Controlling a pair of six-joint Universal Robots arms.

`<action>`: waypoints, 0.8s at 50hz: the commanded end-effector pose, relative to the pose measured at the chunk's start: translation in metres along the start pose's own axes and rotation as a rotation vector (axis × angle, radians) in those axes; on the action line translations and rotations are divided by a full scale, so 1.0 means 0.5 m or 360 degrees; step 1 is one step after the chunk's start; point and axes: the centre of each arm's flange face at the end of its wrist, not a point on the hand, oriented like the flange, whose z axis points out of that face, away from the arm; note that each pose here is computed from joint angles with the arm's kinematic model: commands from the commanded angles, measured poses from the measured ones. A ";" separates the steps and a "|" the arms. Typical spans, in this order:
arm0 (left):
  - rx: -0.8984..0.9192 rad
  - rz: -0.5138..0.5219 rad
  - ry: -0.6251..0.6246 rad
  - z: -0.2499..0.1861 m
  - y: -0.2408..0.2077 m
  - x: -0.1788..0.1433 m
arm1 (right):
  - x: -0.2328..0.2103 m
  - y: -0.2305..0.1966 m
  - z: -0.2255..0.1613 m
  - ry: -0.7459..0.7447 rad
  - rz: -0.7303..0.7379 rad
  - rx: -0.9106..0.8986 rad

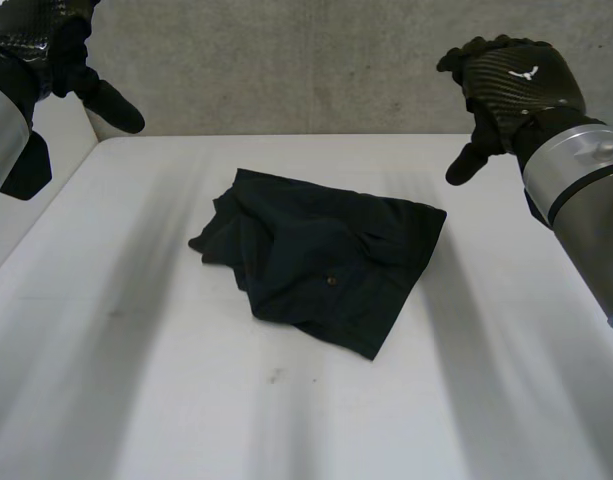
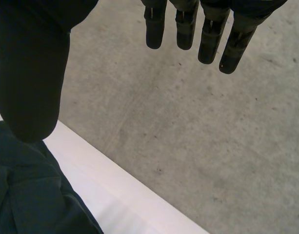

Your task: Fold the shorts.

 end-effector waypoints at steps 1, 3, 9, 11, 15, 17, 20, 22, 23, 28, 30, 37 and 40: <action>-0.0050 0.0009 -0.0001 -0.002 0.007 -0.001 | 0.003 0.005 0.002 -0.0003 0.0043 -0.0042; -0.0057 0.0012 -0.0001 -0.001 0.011 -0.001 | 0.002 0.009 0.003 -0.0005 0.0043 -0.0052; -0.0079 0.0013 0.0008 -0.001 0.021 0.001 | 0.000 0.018 0.006 -0.0011 0.0048 -0.0070; -0.0093 0.0015 0.0016 -0.001 0.027 0.003 | -0.001 0.021 0.007 -0.0025 0.0043 -0.0075; -0.0112 0.0021 0.0025 0.009 0.049 0.006 | -0.002 0.021 0.008 -0.0042 0.0022 -0.0071; -0.0114 0.0024 0.0027 0.020 0.064 0.008 | -0.004 0.025 0.011 -0.0064 0.0003 -0.0089; -0.0140 0.0028 0.0037 0.049 0.106 0.013 | -0.018 0.063 0.026 -0.0148 -0.0058 -0.0202; -0.0180 0.0049 0.0055 0.065 0.138 0.018 | -0.027 0.096 0.034 -0.0218 -0.0100 -0.0323; -0.0209 0.0086 0.0082 0.081 0.169 0.023 | -0.027 0.104 0.038 -0.0228 -0.0104 -0.0356; -0.0230 0.0325 0.0263 0.144 0.288 0.058 | -0.030 0.177 0.087 -0.0251 -0.0040 -0.0490; -0.0210 0.0411 0.0312 0.163 0.322 0.067 | -0.032 0.195 0.109 -0.0233 0.0011 -0.0474; -0.0226 0.0689 0.0468 0.203 0.470 0.126 | -0.048 0.296 0.181 -0.0178 0.0235 -0.0420; -0.0270 0.0714 0.0515 0.202 0.518 0.140 | -0.055 0.339 0.201 -0.0159 0.0240 -0.0428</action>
